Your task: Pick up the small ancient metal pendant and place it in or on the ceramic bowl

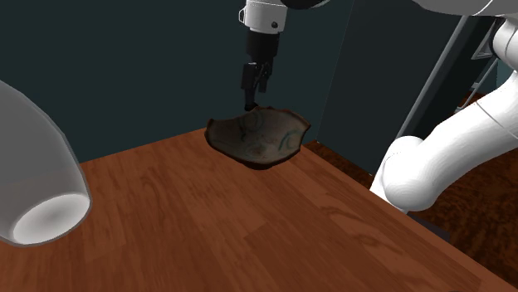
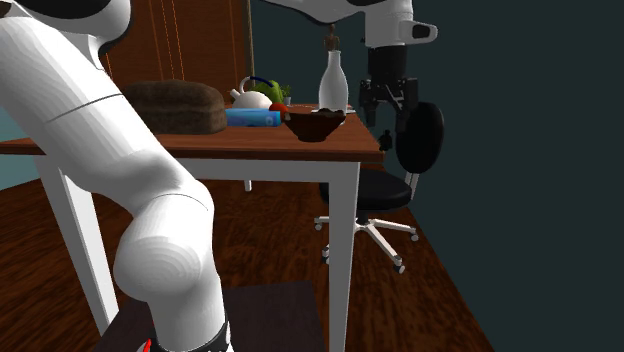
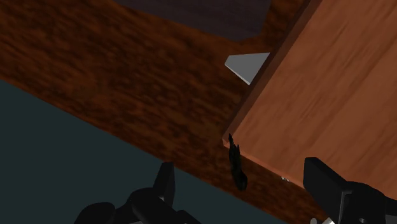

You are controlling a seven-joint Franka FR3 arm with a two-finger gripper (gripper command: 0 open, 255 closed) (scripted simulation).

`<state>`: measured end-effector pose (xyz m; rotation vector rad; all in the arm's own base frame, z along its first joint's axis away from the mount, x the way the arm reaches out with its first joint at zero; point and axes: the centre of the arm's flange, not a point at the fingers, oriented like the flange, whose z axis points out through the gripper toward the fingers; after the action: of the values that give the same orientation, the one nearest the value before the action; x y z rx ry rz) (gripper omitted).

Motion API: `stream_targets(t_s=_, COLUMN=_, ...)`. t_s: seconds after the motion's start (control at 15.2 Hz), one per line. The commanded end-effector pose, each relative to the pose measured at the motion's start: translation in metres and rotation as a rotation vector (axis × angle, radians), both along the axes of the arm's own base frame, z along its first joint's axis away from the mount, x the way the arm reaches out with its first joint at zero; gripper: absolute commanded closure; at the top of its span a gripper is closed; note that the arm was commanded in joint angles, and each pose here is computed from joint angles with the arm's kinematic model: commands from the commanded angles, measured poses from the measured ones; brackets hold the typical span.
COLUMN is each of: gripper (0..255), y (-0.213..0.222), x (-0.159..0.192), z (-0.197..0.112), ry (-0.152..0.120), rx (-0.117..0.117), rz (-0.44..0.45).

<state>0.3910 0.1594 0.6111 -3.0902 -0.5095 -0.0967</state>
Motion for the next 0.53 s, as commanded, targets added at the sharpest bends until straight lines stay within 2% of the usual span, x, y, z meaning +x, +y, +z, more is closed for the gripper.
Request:
stream_targets(t_s=0.0, gripper=0, y=0.001, x=0.001, z=-0.010, ry=-0.002, rx=0.000, rz=0.002)
stream_targets(t_s=0.2, gripper=0, y=0.002, x=0.002, z=-0.029, ry=-0.002, rx=0.000, rz=0.002)
stream_targets(t_s=0.46, gripper=0, y=0.002, x=0.002, z=-0.029, ry=-0.002, rx=0.000, rz=0.002)
